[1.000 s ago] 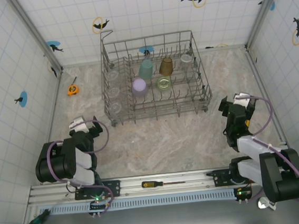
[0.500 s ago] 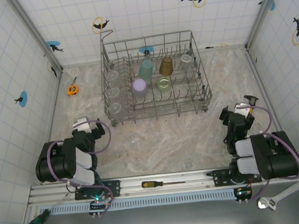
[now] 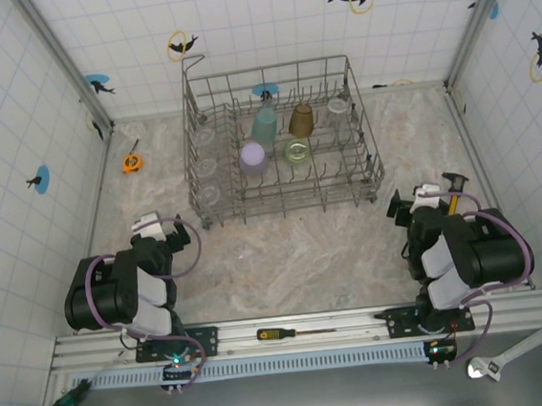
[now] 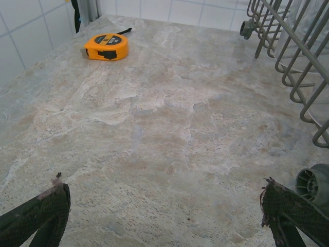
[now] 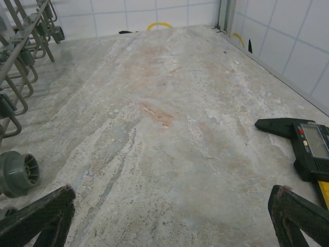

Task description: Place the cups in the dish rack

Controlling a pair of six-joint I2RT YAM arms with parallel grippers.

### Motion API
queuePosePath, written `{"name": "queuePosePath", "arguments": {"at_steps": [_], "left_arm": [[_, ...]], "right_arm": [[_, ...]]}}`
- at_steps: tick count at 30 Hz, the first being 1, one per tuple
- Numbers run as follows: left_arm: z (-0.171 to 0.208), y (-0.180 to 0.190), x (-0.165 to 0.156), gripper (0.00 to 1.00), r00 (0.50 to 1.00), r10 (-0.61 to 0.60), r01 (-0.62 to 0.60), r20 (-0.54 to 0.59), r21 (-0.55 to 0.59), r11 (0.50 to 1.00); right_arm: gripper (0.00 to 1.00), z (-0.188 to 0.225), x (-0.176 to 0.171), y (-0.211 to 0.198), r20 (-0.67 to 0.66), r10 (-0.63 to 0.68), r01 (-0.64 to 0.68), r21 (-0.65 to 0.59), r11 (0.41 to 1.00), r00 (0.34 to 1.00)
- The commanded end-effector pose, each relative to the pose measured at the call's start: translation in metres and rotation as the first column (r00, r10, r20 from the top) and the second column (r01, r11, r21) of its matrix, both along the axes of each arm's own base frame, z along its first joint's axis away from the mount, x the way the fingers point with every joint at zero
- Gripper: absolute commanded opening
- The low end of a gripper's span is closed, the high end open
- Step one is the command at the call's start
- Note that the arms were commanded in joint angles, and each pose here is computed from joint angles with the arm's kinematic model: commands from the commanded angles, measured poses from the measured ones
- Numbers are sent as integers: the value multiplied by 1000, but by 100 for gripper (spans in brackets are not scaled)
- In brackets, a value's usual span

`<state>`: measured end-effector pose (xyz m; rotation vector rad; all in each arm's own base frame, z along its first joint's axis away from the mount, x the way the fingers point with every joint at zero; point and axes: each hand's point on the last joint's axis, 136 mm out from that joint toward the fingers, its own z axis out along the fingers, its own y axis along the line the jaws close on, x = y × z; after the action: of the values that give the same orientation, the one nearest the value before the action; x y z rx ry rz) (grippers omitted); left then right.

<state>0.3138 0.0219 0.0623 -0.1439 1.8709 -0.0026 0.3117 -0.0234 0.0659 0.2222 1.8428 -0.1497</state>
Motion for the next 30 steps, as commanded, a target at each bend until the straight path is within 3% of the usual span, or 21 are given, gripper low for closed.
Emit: {"name": "queuePosePath", "arguments": {"at_steps": [1, 30], "left_arm": [[-4, -5, -2, 98, 1000, -24, 24, -13, 5, 1000], [-3, -5, -2, 98, 1000, -26, 26, -12, 3, 1000]], "right_arm": [[100, -7, -11, -5, -29, -28, 27, -15, 1000, 999], [100, -8, -10, -6, -31, -26, 26, -8, 1000, 999]]}}
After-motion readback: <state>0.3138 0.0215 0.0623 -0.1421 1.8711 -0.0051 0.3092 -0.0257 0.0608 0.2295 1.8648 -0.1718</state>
